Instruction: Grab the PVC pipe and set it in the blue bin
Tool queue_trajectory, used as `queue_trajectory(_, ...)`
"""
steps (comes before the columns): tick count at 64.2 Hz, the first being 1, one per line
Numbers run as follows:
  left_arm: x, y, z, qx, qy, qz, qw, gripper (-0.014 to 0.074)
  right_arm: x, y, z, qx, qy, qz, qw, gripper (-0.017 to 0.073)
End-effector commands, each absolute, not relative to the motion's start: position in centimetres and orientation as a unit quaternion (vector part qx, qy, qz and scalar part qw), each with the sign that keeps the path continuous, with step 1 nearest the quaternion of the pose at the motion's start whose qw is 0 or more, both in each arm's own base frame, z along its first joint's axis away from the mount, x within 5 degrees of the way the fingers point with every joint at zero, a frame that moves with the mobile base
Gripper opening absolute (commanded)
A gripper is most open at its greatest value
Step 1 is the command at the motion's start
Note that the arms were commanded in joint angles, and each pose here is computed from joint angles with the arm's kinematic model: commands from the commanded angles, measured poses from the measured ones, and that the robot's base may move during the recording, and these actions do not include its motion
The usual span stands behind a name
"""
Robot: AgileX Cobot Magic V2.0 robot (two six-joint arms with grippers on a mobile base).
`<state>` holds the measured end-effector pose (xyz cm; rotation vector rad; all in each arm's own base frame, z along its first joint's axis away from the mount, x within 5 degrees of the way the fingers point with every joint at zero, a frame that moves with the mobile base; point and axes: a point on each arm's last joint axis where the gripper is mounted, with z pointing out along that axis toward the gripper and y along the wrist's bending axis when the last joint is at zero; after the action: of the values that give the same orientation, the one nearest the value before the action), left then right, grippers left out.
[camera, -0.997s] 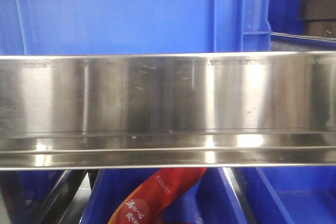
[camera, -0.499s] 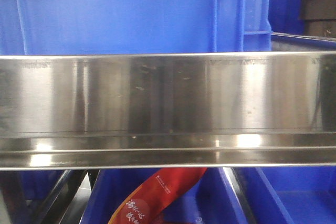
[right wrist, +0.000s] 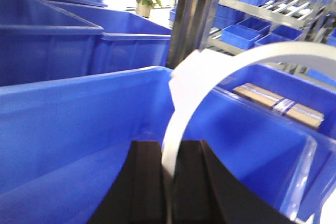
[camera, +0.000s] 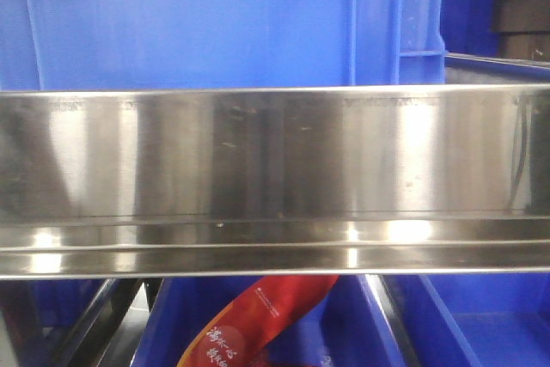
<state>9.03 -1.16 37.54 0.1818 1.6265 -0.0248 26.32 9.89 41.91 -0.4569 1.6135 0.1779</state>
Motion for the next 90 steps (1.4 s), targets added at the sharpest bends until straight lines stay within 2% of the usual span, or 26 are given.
queue_trajectory(1,8.9,-0.9,37.6,0.068,0.723,-0.001,0.687,-0.0111,26.8,9.8,42.4,-0.196,0.695,0.064,0.689,0.0013)
queue_trajectory(5,9.0,-0.7,37.6,0.062,0.725,0.005,0.686,-0.0111,27.1,9.9,42.2,-0.195,0.697,0.063,0.687,0.0131)
queue_trajectory(11,9.1,-0.7,37.0,0.063,0.730,0.010,0.680,-0.0111,27.7,10.1,41.6,-0.197,0.704,0.062,0.680,0.0214)
queue_trajectory(28,9.6,-0.7,35.2,0.064,0.749,0.008,0.660,-0.0111,27.9,10.5,41.5,-0.195,0.696,0.062,0.689,0.0213)
queue_trajectory(34,9.5,-0.7,35.2,0.064,0.746,0.009,0.663,-0.0111,27.1,10.2,42.3,-0.195,0.689,0.064,0.695,0.0163)
queue_trajectory(39,9.3,-0.7,35.3,0.064,0.744,0.009,0.665,-0.0111,26.3,10.0,43.0,-0.195,0.683,0.067,0.701,0.0045)
queue_trajectory(45,8.8,-0.6,35.4,0.063,0.738,0.009,0.671,-0.0111,25.0,9.5,44.1,-0.197,0.672,0.067,0.711,-0.0165)
queue_trajectory(67,4.9,-0.4,35.5,0.065,0.721,0.014,0.690,-0.0111,19.8,7.8,46.8,-0.208,0.650,0.073,0.727,-0.0162)
queue_trajectory(90,1.1,-0.2,32.6,0.062,0.712,0.009,0.699,-0.0111,13.7,2.8,45.1,-0.140,0.643,0.007,0.753,-0.0162)
